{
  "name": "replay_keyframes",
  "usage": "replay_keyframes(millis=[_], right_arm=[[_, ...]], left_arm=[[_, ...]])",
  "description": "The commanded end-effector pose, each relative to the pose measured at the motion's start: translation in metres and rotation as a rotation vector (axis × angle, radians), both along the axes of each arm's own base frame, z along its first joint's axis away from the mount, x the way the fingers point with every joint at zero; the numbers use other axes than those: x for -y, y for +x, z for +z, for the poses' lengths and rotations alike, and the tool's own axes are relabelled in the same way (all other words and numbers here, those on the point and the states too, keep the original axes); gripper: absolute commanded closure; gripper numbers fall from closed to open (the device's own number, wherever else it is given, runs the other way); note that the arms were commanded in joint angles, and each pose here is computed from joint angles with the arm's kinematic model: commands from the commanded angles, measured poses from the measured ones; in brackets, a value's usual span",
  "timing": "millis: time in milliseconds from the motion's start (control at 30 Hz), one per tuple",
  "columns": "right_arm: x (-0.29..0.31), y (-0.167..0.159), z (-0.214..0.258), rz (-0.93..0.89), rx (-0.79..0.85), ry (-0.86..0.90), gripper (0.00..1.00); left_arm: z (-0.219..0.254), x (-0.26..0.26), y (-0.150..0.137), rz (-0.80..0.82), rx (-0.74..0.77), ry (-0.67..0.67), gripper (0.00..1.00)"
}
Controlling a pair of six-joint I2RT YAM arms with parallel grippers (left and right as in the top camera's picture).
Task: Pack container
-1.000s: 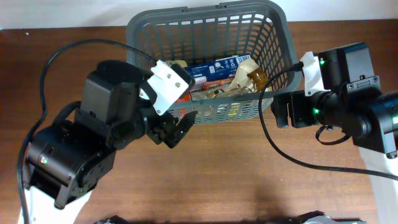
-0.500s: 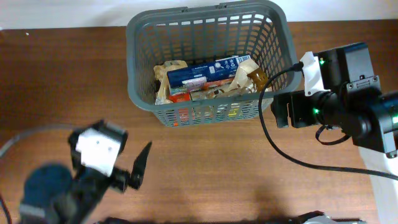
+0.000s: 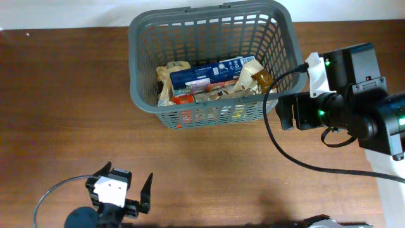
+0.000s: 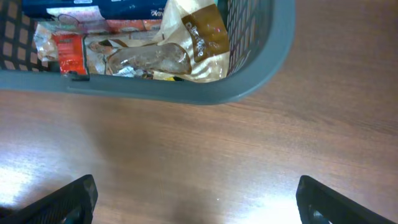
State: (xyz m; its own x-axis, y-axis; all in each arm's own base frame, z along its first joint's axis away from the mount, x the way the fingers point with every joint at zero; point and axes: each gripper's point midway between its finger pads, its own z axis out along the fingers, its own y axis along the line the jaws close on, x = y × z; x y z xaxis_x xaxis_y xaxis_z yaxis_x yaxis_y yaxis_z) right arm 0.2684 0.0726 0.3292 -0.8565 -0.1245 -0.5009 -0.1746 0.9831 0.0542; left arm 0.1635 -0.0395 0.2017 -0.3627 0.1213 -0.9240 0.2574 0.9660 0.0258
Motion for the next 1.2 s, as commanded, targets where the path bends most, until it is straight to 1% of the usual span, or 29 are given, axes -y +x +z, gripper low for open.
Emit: replay_keyframes(millis=[0,267,467,1167], right_arm=[[0.001,0.001,0.001,-0.004,0.005,-0.006,0.01],[0.001,0.001,0.001,-0.005,0.005,-0.006,0.01],[0.001,0.001,0.001,-0.005,0.005,-0.006,0.01],[0.001,0.001,0.001,-0.005,0.005,-0.006,0.01]], left_arm=[[-0.019,0.002,0.008,-0.003,-0.001,-0.019,0.01],[-0.05,0.002,0.038,0.0,0.032,-0.018,0.01],[-0.078,0.004,0.052,-0.012,0.04,-0.024,0.01],[-0.078,0.005,0.053,-0.018,0.045,-0.025,0.01]])
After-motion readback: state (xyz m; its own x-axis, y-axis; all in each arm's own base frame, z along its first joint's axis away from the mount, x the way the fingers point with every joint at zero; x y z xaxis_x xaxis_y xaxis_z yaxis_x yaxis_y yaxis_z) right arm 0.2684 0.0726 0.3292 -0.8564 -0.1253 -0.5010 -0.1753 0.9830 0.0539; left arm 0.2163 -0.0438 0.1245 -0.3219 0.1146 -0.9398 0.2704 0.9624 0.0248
